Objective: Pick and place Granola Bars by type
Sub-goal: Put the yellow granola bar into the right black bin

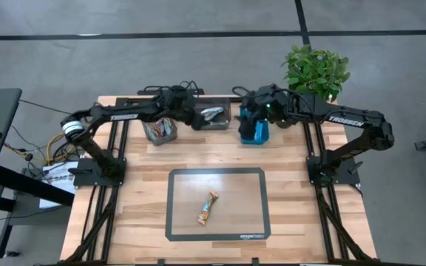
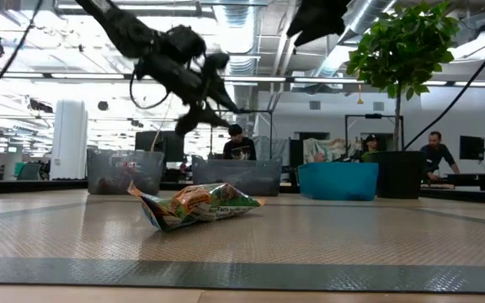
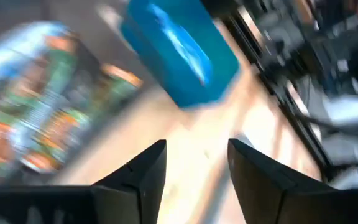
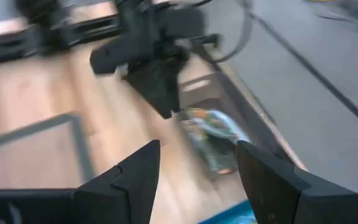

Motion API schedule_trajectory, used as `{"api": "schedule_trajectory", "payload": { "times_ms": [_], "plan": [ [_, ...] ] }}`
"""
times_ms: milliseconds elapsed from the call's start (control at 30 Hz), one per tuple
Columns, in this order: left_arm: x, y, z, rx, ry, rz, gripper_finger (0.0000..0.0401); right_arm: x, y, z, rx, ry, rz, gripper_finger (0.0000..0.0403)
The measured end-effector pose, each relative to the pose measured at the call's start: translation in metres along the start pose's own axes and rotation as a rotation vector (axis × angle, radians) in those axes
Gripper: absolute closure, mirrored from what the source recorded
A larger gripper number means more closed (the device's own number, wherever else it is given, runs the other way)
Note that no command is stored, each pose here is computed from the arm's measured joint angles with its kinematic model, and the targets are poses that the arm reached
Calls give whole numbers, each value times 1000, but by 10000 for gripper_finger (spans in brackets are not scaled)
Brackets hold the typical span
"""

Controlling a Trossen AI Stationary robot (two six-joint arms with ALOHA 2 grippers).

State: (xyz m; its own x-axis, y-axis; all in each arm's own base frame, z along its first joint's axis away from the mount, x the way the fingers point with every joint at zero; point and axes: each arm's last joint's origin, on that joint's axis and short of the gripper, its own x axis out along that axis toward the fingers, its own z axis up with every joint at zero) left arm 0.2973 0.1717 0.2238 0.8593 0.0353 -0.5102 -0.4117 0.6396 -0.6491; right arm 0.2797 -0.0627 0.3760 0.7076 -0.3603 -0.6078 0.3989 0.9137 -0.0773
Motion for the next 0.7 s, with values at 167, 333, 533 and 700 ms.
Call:
{"api": "schedule_trajectory", "payload": {
  "times_ms": [167,333,533,700],
  "plan": [
    [-23,-53,-22,118,76,-81,264,-6,17,-4,-119,26,212,201],
    [-44,-101,-58,156,200,-143,275,-15,30,-13,-168,100,395,201],
    [-40,-127,-107,44,404,-65,249,-22,44,-29,-239,237,452,201],
    [-22,-139,-141,-15,450,49,212,-25,51,-33,-263,264,469,201]
  ]
}}
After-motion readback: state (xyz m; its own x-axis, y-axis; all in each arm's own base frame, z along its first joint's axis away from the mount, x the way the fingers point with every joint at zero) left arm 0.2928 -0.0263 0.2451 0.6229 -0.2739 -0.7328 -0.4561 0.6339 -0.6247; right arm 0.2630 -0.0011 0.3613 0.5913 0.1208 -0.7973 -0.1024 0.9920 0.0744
